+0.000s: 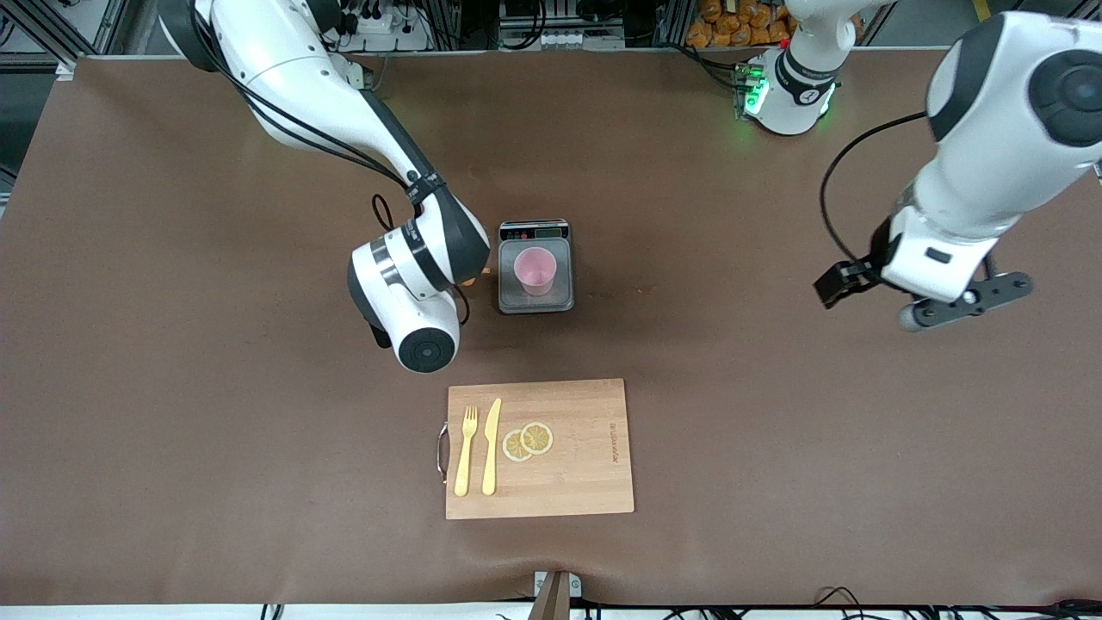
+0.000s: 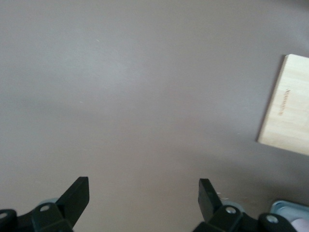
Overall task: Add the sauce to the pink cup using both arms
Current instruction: 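Tilt the bottle over the cup with the right gripper while the left gripper withdraws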
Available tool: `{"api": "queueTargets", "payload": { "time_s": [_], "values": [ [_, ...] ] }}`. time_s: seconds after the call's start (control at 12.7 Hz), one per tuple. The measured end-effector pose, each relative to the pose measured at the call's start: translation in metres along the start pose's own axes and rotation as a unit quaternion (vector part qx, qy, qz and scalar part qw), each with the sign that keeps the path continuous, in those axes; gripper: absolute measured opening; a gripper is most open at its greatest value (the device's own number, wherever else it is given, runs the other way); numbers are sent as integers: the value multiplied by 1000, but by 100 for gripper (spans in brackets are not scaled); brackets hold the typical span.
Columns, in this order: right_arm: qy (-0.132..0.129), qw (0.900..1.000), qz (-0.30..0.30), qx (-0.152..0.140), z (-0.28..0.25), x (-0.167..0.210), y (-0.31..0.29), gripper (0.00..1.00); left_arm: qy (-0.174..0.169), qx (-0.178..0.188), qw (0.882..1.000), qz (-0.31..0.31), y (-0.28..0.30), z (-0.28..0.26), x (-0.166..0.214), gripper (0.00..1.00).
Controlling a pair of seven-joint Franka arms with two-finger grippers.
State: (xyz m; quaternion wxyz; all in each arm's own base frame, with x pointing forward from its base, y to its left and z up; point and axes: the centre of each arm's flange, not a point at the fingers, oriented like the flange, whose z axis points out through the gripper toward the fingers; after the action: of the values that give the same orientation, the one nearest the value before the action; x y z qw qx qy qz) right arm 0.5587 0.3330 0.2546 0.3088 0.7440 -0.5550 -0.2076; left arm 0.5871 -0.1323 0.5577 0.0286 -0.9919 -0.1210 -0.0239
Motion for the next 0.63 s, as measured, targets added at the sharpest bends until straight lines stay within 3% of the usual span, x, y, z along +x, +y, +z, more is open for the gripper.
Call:
{"api": "queueTargets", "payload": {
  "time_s": [0.55, 0.63],
  "values": [
    [29, 999, 34, 2, 11, -53, 7, 47, 3, -1, 999, 38, -44, -46, 11, 100],
    [31, 999, 37, 2, 12, -55, 8, 44, 1, -1, 999, 38, -48, -50, 12, 100]
  ]
}}
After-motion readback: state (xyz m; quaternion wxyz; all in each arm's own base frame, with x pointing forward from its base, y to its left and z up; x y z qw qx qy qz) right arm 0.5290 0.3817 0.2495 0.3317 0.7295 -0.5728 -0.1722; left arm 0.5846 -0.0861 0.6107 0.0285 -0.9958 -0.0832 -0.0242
